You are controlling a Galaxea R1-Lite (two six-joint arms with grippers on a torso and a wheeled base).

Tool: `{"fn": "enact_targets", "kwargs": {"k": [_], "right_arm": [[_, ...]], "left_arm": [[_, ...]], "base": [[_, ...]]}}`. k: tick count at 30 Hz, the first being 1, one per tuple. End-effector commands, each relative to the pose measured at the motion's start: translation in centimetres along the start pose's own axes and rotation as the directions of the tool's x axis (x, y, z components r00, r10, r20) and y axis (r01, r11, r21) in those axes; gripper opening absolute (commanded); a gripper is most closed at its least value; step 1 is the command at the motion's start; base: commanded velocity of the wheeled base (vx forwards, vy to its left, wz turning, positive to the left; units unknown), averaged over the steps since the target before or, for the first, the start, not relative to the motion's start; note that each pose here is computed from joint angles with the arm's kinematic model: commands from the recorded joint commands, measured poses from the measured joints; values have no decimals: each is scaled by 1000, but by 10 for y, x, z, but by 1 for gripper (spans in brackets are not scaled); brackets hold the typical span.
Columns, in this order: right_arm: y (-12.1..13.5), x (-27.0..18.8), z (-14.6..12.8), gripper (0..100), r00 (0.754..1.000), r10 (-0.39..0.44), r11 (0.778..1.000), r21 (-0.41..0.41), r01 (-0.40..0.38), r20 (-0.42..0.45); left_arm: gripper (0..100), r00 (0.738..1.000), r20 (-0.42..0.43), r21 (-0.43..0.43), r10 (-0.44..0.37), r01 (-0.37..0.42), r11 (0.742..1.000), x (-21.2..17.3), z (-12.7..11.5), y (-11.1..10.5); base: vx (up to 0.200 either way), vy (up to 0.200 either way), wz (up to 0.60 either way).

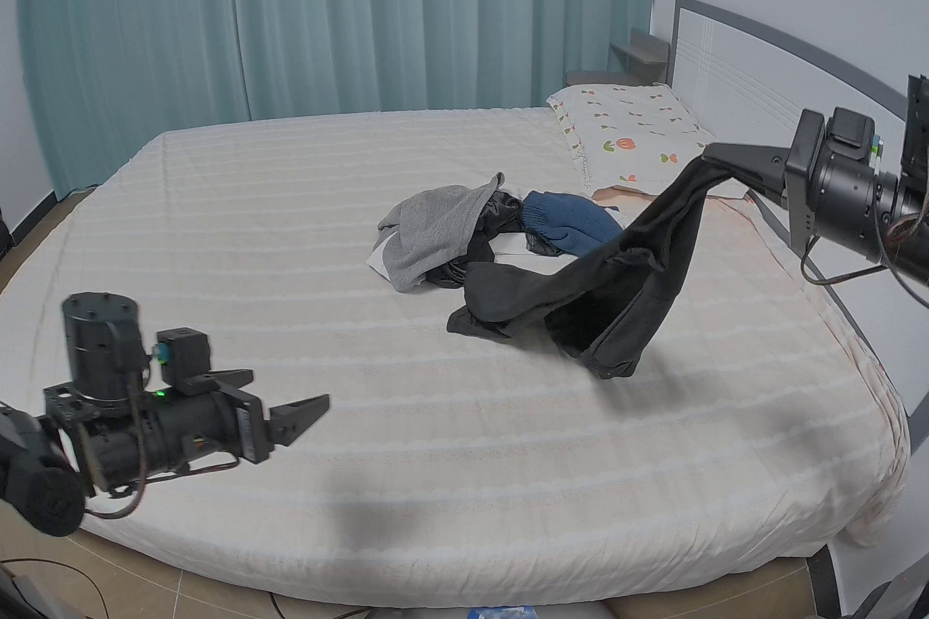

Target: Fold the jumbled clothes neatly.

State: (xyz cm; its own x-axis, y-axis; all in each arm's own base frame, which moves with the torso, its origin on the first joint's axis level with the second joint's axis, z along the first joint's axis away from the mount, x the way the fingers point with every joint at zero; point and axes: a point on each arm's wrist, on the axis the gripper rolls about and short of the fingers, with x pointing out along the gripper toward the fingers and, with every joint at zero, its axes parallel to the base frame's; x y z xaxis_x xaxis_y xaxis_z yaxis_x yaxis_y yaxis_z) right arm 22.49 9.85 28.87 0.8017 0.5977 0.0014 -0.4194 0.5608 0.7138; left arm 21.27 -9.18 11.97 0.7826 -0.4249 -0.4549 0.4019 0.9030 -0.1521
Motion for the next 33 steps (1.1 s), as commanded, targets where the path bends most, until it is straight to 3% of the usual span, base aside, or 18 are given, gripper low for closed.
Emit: {"fn": "enact_targets", "kwargs": {"k": [1, 8, 27, 33], "right_arm": [[36, -16, 21, 0, 989, 121, 992, -41, -118, 84], [44, -27, 22, 0, 984, 155, 987, -51, -151, 91], [60, -12, 21, 0, 975, 209, 977, -53, -206, 69], [61, -4, 24, 0, 975, 206, 978, -52, -202, 83]], "left_arm": [[100, 990, -119, 66, -78, 86, 994, 79, -25, -44], [100, 988, -104, 69, -114, 121, 990, 121, -23, -63], [100, 988, -107, 62, -115, 122, 991, 202, -40, -68], [100, 989, -68, -23, -129, 127, 992, 231, -41, -72]], "base": [[0, 0, 0], [0, 0, 0], [0, 0, 0], [0, 0, 0]]}}
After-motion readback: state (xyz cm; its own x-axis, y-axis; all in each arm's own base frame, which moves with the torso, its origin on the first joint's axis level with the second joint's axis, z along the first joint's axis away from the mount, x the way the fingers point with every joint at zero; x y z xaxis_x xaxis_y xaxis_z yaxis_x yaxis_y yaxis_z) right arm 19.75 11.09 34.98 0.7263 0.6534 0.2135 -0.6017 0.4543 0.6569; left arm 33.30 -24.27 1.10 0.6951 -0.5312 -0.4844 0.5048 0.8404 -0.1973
